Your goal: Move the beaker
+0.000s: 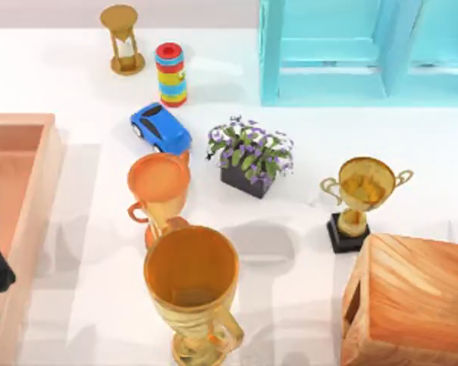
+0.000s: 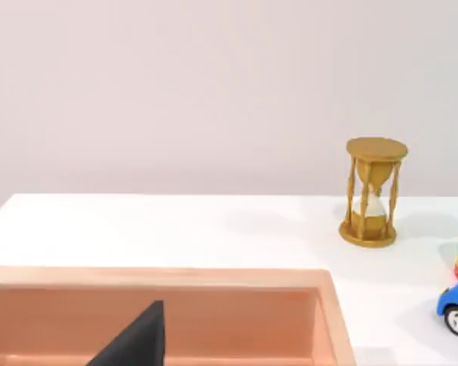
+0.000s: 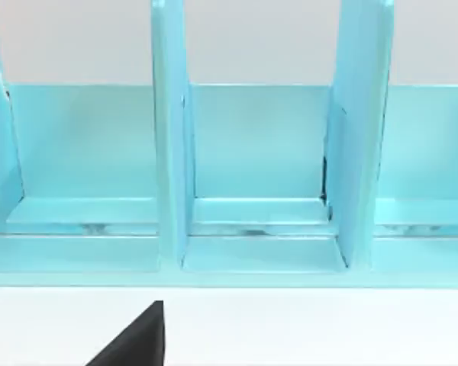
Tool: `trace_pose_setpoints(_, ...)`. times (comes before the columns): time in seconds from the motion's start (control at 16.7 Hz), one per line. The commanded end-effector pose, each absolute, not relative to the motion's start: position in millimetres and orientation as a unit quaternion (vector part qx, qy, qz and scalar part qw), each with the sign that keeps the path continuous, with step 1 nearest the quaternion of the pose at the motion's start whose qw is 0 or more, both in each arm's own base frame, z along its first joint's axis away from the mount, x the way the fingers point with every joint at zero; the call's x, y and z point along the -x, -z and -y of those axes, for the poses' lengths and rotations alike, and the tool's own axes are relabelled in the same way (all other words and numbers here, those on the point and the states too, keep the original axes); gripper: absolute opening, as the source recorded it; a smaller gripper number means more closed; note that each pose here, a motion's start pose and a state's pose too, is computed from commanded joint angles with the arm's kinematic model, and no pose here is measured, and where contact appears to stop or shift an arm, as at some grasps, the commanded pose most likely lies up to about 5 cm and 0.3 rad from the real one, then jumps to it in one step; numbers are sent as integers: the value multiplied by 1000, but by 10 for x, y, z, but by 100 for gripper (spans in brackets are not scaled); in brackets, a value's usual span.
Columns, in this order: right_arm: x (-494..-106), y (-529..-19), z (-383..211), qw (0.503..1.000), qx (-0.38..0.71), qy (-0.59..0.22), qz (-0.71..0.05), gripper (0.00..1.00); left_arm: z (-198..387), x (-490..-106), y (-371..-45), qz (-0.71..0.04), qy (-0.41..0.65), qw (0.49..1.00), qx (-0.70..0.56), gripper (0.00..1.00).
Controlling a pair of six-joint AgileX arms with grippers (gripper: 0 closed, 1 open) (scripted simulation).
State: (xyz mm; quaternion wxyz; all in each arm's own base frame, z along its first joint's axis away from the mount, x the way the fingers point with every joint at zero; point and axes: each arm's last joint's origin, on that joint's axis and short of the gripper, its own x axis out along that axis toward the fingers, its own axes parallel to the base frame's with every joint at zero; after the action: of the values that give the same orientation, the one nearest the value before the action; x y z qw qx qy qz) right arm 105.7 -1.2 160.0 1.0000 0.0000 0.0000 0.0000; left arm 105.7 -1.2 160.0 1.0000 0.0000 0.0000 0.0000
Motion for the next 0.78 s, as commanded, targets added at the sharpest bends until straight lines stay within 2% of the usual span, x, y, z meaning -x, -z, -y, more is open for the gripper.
trace_pose_setpoints(0.18, -1058, -1612, 13, 1000, 0, 1, -5, 100, 12, -1057, -1600, 0, 0, 1000, 0, 100)
trace_pose_setpoints(0.36, -1075, -1718, 19, 999, 2, 4, -47, 100, 12, -1057, -1600, 0, 0, 1000, 0, 100)
trace_pose_setpoints(0.78, -1341, -2207, 46, 966, 9, 12, -260, 100, 12, -1057, -1600, 0, 0, 1000, 0, 100)
